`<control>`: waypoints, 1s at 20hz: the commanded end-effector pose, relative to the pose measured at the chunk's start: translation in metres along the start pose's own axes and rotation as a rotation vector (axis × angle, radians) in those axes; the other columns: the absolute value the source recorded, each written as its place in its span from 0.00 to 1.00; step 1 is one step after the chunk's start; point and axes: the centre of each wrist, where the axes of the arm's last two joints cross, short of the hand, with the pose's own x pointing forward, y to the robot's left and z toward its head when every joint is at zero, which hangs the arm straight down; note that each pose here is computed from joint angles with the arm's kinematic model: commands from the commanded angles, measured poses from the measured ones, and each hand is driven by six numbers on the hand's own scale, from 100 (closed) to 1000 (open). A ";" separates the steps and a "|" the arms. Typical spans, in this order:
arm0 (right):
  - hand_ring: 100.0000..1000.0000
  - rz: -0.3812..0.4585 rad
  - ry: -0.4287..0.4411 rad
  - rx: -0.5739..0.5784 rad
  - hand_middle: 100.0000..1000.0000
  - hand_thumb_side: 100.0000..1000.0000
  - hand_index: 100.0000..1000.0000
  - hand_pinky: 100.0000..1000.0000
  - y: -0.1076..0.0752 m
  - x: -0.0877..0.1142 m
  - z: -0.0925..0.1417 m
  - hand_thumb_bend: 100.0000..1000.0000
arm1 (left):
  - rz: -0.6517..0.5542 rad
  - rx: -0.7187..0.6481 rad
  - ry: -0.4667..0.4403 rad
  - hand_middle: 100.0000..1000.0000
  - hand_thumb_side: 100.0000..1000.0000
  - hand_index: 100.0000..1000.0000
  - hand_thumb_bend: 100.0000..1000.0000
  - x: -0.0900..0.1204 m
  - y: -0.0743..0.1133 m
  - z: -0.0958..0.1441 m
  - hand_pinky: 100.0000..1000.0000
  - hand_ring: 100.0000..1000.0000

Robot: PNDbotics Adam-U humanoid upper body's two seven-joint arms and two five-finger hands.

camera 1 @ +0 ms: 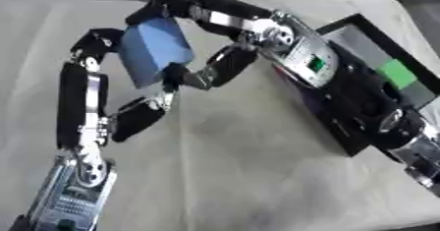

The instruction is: Pick up the objects with one hand, pass them to the other hand, and then place them into the box on the other side of the table.

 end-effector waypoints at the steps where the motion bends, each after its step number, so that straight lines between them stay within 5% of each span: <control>1: 0.47 0.006 -0.031 0.015 0.56 0.12 0.66 0.91 -0.003 0.007 -0.004 0.00 | -0.023 -0.016 -0.024 0.70 0.19 0.82 0.39 0.010 0.002 -0.006 0.84 0.72; 20: 0.47 -0.041 -0.056 -0.021 0.55 0.14 0.65 0.91 -0.010 0.019 -0.005 0.00 | -0.175 -0.045 0.112 0.72 0.37 0.84 0.59 0.001 -0.002 -0.005 0.88 0.76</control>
